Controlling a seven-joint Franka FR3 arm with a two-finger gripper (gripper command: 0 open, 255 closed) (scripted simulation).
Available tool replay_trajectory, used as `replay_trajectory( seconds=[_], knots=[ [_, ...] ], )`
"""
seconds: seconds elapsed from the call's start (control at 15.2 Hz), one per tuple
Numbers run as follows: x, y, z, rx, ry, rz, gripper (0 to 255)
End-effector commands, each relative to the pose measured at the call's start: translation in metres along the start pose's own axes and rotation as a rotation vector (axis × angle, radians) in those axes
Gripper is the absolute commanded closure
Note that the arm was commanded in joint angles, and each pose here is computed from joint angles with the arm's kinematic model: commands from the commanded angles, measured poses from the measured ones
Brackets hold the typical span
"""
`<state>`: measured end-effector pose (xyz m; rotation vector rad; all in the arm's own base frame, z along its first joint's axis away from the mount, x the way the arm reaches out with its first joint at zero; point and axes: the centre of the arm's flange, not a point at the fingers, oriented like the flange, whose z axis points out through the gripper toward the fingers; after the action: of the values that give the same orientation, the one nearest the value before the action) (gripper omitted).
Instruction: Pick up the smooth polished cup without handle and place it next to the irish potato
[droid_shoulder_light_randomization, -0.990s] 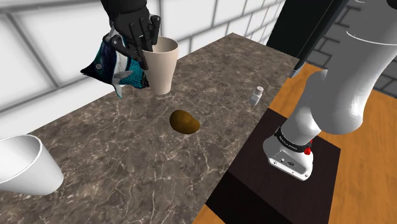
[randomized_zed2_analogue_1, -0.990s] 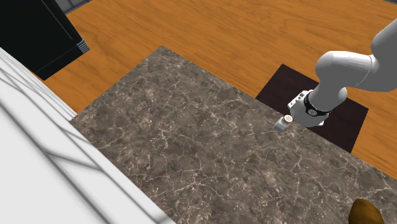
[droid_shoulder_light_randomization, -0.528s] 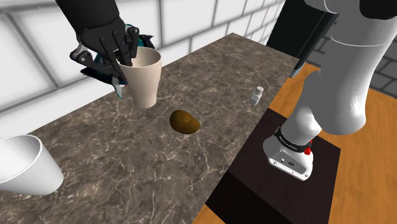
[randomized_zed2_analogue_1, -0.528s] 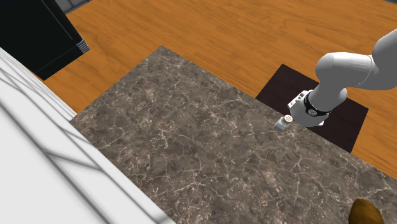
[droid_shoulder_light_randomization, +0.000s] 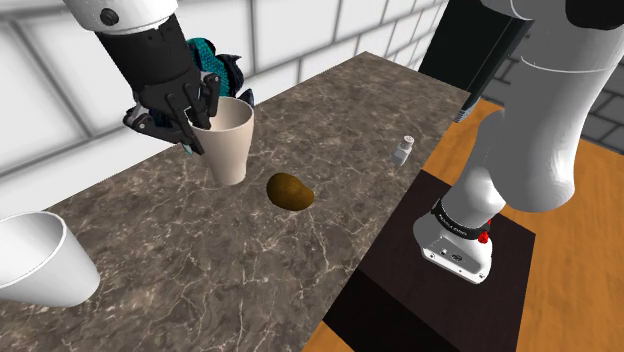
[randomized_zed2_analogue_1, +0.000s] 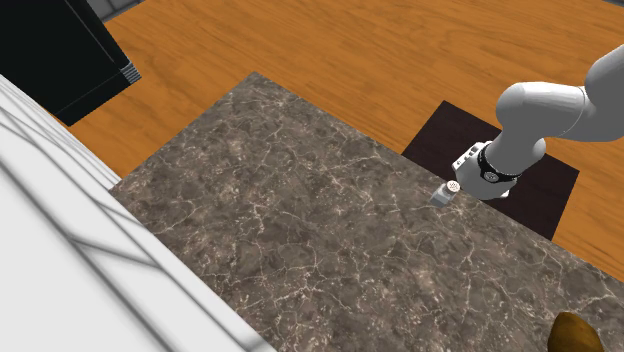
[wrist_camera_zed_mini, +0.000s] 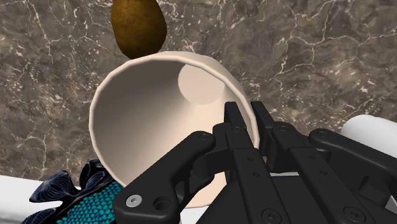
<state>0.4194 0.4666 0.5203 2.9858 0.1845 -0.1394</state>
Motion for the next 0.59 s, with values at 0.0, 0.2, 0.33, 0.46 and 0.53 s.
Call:
replay_trajectory(
  seconds=[0.0, 0.2, 0.33, 0.46, 0.53],
  knots=[
    [0.0, -0.001, 0.011, 0.0, 0.0, 0.0, 255],
    [0.001, -0.003, 0.026, 0.0, 0.0, 0.0, 255],
    [0.002, -0.005, 0.037, 0.0, 0.0, 0.0, 255],
    [0.004, -0.006, 0.047, 0.0, 0.0, 0.0, 255],
    [0.004, -0.007, 0.052, 0.0, 0.0, 0.0, 255]
  ],
)
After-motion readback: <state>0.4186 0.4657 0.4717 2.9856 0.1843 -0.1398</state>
